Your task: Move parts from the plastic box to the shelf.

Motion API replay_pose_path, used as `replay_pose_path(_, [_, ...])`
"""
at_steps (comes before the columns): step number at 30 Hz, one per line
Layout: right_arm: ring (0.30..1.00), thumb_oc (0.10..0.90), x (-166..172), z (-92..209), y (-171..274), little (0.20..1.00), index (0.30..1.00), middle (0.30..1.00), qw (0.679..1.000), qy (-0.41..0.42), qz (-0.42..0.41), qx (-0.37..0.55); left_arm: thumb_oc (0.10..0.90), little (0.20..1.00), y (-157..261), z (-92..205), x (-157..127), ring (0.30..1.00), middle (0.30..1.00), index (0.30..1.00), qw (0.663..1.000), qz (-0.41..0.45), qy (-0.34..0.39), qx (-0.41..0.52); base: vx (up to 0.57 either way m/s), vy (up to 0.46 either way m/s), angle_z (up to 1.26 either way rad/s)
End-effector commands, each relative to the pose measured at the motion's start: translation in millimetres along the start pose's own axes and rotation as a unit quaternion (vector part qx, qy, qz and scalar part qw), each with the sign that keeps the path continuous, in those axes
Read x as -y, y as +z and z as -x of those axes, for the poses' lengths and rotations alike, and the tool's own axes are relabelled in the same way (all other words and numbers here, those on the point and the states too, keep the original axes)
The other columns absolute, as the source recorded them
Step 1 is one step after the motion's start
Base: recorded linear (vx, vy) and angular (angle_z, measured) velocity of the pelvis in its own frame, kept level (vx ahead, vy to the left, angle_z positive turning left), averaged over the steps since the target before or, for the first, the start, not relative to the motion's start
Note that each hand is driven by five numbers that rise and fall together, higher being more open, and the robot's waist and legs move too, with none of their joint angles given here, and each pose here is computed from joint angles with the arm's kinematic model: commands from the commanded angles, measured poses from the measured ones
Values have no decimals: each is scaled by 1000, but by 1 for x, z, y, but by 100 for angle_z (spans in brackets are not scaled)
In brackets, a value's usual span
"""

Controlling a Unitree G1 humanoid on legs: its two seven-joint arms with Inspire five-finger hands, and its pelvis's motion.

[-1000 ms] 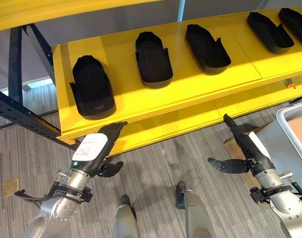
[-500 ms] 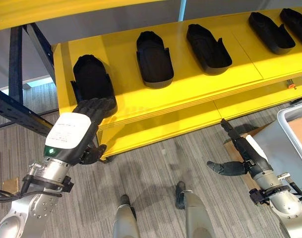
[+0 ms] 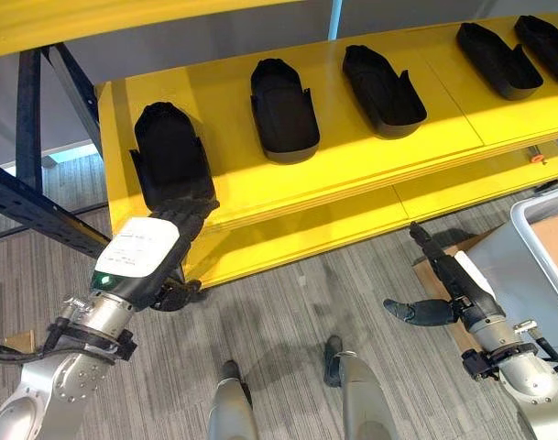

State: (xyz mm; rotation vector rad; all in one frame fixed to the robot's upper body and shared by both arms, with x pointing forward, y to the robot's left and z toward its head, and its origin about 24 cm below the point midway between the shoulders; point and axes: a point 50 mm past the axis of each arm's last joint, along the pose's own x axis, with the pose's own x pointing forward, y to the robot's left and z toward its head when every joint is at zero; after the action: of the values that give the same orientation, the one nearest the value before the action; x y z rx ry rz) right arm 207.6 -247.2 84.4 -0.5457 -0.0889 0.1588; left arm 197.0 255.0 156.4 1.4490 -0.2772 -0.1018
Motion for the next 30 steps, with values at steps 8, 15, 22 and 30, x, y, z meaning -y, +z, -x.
replay_pose_path(8, [1000,900,18,-10,24,1000,1000,1000,997,-35,-1,71,900,1000,10,-14,-33,1000,1000,1000,998,2,39,52,0,0,0])
replay_pose_path(15, [1000,900,17,-10,21,1000,1000,1000,998,-28,-4,63,900,1000,2,-22,-29,1000,1000,1000,999,2,19,38,0,0,0])
replay_pose_path(22, [1000,900,16,-10,20,1000,1000,1000,998,-27,-7,59,900,1000,0,-25,-24,1000,1000,1000,999,0,5,32,0,0,0])
replay_pose_path(30, [1000,900,14,-10,18,1000,1000,1000,998,-24,-12,56,900,1000,3,-25,-15,1000,1000,1000,999,6,-19,37,0,0,0])
